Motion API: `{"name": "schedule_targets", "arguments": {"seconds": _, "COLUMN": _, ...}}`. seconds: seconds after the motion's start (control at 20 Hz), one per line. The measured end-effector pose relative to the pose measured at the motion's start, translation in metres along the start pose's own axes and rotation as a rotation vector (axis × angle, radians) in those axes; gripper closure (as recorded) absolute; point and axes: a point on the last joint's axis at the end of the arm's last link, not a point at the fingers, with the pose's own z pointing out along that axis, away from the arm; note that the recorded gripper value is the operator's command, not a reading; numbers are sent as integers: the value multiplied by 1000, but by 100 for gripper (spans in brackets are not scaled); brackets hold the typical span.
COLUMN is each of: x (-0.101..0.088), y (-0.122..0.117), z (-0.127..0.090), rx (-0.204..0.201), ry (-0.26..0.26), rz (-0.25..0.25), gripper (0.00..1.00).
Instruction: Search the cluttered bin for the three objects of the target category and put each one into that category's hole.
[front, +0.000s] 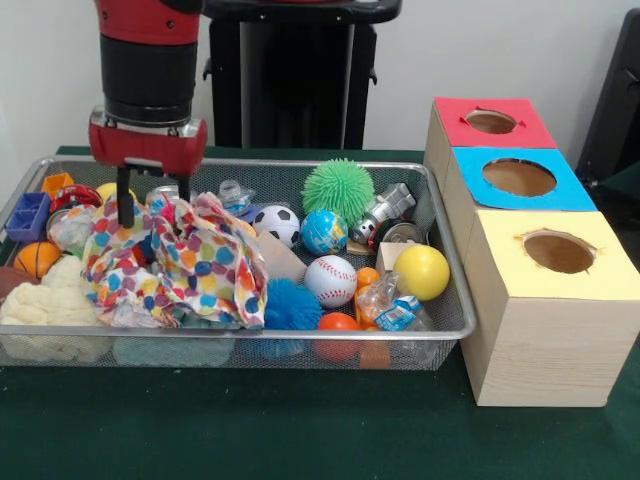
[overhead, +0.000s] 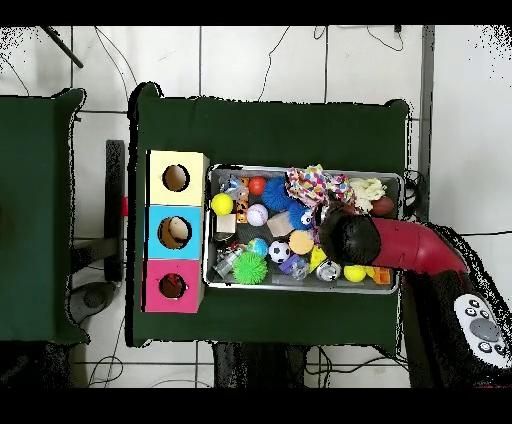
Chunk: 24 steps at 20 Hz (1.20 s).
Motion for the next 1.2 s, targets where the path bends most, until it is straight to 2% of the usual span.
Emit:
{"name": "schedule_targets", "arguments": {"seconds": 0.1, "x": 18, "y": 5, "z": -4, "rx": 10, "ry": 32, "rz": -11, "gripper": 0}}
{"name": "schedule_targets", "arguments": {"seconds": 0.25, "x": 31, "y": 10, "z": -5, "rx": 16, "ry": 55, "rz": -20, "gripper": 0}}
{"name": "schedule_targets", "arguments": {"seconds": 0.45, "x": 66, "y": 33, "z": -5, "rx": 19, "ry": 123, "rz": -56, "gripper": 0}}
{"name": "schedule_targets", "arguments": {"seconds": 0.75, "x": 99, "y": 64, "z": 1, "rx": 7, "ry": 185, "rz": -102, "gripper": 0}}
{"name": "schedule_targets", "arguments": {"seconds": 0.95, "x": 114, "y": 76, "z": 10, "rx": -2, "ry": 209, "rz": -118, "gripper": 0}}
{"name": "schedule_targets", "arguments": {"seconds": 1.2, "x": 123, "y": 77, "z": 18, "rx": -1, "ry": 216, "rz": -120, "gripper": 0}}
